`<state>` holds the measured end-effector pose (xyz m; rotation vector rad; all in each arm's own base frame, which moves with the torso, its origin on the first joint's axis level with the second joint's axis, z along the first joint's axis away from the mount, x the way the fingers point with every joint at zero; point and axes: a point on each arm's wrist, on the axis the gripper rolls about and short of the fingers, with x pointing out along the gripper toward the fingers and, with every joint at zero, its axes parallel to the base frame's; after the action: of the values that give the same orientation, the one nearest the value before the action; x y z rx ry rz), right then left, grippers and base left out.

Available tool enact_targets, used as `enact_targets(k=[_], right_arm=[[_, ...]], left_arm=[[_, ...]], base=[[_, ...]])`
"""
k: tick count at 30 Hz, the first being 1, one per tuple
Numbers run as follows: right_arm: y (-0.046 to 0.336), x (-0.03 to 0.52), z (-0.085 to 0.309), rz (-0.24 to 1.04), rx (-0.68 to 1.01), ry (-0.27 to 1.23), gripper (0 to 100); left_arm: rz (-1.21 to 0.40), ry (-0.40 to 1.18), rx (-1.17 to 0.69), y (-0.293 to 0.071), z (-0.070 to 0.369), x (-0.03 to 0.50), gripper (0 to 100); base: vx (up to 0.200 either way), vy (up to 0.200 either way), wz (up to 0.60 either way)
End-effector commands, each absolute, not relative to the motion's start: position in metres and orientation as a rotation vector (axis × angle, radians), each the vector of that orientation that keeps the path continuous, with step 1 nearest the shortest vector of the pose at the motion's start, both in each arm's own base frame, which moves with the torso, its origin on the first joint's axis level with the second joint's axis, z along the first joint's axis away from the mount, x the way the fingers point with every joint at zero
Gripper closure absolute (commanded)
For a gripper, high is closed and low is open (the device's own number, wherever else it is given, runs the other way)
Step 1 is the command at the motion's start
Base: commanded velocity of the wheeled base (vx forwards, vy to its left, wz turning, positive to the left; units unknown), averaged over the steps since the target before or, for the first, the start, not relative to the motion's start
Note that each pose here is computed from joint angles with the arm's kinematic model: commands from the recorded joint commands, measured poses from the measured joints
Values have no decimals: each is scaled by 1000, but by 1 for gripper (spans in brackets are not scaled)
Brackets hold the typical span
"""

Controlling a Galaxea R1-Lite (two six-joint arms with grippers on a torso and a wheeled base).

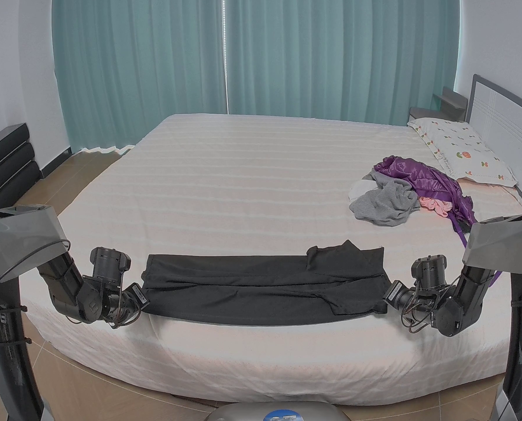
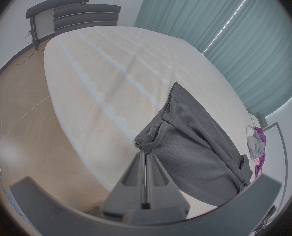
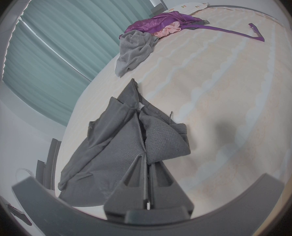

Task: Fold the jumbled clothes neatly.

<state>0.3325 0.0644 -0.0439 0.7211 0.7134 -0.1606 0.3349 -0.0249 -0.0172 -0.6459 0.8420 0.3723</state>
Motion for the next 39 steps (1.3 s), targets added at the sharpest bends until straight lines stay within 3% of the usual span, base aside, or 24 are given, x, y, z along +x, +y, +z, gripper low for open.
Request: enact_targets(k=[1,13,32,33,34,35,39], right_arm=[[61,325,-26,-145,746,690,100],[54,297,-14,-139,751,736,100],[60,269,-29,-126,656,861,100],[60,270,-31,-127,656,864,100],[60,271,-32,-127,656,864,100],[59,272,-32,-131,658,865,0],[57,273,-27,-128,668,843,0]], left_arm=[[380,829,-652,-21,-14,336,100],[384,810,-657,-15,-4,331,100],[382,906,-604,-16,-17,307,100],[382,909,-604,-17,-17,307,0],[381,910,-603,-17,-17,307,0],[381,910,-603,-17,-17,307,0],[375,893,-612,-17,-13,308,0]], base=[[0,0,0],[0,0,0],[0,0,0],[0,0,0],[0,0,0],[0,0,0],[0,0,0]])
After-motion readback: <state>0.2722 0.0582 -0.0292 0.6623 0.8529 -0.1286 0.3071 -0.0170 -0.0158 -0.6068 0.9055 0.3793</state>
